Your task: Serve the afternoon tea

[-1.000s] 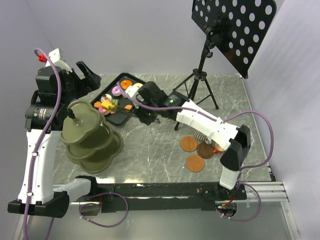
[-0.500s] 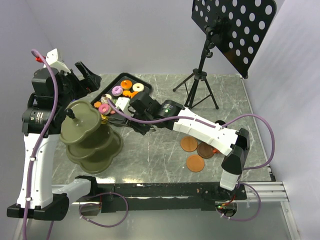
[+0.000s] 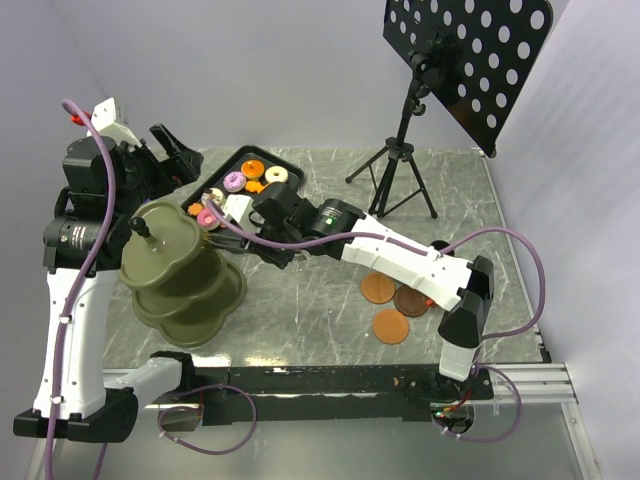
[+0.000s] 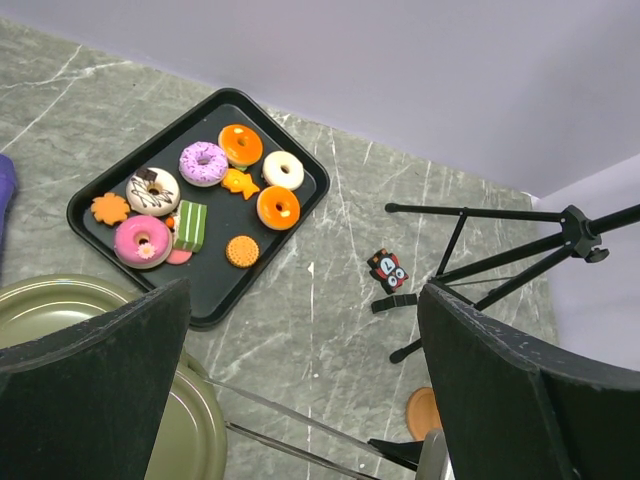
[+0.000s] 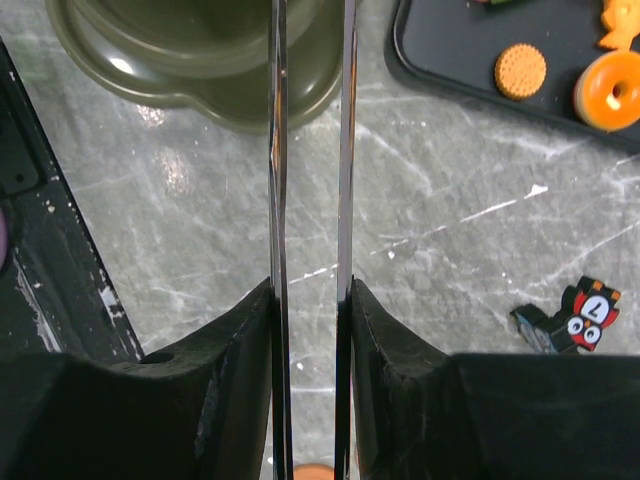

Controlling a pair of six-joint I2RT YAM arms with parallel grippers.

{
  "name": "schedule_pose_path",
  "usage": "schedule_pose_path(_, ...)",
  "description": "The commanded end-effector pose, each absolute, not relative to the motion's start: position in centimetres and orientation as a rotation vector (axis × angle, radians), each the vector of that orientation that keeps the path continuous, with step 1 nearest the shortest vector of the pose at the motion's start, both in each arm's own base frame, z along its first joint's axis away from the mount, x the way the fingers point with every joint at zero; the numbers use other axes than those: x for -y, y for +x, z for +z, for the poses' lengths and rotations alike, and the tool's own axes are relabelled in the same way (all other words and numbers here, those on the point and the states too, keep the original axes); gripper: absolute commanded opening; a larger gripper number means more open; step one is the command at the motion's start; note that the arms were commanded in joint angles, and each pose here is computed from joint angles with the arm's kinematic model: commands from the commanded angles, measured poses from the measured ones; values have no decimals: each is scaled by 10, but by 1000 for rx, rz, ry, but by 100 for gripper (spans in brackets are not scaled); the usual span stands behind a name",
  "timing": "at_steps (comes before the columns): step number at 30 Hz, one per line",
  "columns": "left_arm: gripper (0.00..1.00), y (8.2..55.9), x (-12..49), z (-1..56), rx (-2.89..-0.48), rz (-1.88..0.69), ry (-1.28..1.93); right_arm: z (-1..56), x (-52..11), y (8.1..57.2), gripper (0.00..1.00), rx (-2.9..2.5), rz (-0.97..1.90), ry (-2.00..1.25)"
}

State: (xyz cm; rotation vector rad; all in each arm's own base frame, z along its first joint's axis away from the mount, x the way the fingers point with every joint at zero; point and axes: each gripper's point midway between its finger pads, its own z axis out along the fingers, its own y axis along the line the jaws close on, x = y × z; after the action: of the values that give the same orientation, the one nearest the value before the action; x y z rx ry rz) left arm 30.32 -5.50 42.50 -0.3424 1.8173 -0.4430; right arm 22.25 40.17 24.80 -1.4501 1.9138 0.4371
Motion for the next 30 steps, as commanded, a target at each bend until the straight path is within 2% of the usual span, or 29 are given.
schedule_pose_path(1,100,300,53,434,-1784,-446,-338,269,-416,225,34,-1838,456,-1446)
schedule_pose_path(16,100,299,48,432,-1781,-418,-352,270,-419,229,50,-1819,436,-1446)
schedule_pose_path(30,100,301,37,440,-1729,-369,-394,299,-387,245,47,-1782,308,-1299)
